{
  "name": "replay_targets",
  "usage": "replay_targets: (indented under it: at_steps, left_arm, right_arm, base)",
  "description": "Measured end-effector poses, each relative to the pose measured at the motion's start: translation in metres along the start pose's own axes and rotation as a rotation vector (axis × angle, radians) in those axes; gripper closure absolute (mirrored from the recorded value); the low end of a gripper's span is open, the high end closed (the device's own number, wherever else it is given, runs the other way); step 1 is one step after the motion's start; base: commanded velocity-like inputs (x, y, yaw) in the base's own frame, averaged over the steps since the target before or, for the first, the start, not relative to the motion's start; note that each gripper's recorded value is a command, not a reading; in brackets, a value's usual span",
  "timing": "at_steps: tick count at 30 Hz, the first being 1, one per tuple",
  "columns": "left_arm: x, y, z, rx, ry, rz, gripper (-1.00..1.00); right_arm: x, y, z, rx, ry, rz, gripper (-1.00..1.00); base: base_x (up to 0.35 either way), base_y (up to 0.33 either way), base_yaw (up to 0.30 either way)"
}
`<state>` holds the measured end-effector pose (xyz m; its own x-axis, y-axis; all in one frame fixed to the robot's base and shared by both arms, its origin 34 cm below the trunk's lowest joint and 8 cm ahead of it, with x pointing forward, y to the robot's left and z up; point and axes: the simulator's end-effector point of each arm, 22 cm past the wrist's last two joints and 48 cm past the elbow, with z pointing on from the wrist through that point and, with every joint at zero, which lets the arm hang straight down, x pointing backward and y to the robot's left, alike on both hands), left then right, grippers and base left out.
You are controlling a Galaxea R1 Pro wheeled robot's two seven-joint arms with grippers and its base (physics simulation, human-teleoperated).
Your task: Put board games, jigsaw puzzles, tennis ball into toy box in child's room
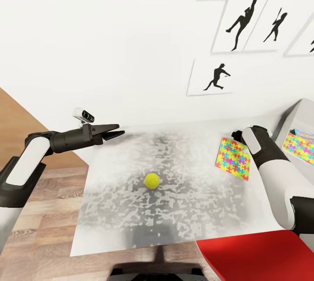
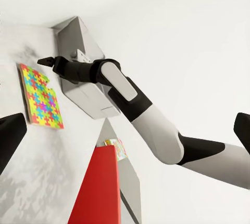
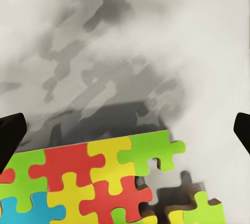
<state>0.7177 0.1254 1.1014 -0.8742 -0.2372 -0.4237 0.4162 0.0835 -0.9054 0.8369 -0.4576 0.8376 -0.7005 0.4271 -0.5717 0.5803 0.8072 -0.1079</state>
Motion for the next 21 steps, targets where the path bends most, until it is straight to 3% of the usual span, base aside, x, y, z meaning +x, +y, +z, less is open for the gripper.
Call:
replay_targets:
  at_steps: [21]
  left_arm:
    - [0.0015, 0.0044, 0.0002, -0.001, 0.001, -0.007, -1.0]
  right_arm:
    - [0.0047, -0.0012, 0.0047, 0.005, 0.006, -0.003, -1.0]
  base:
    - [0.0, 0.0, 0.0]
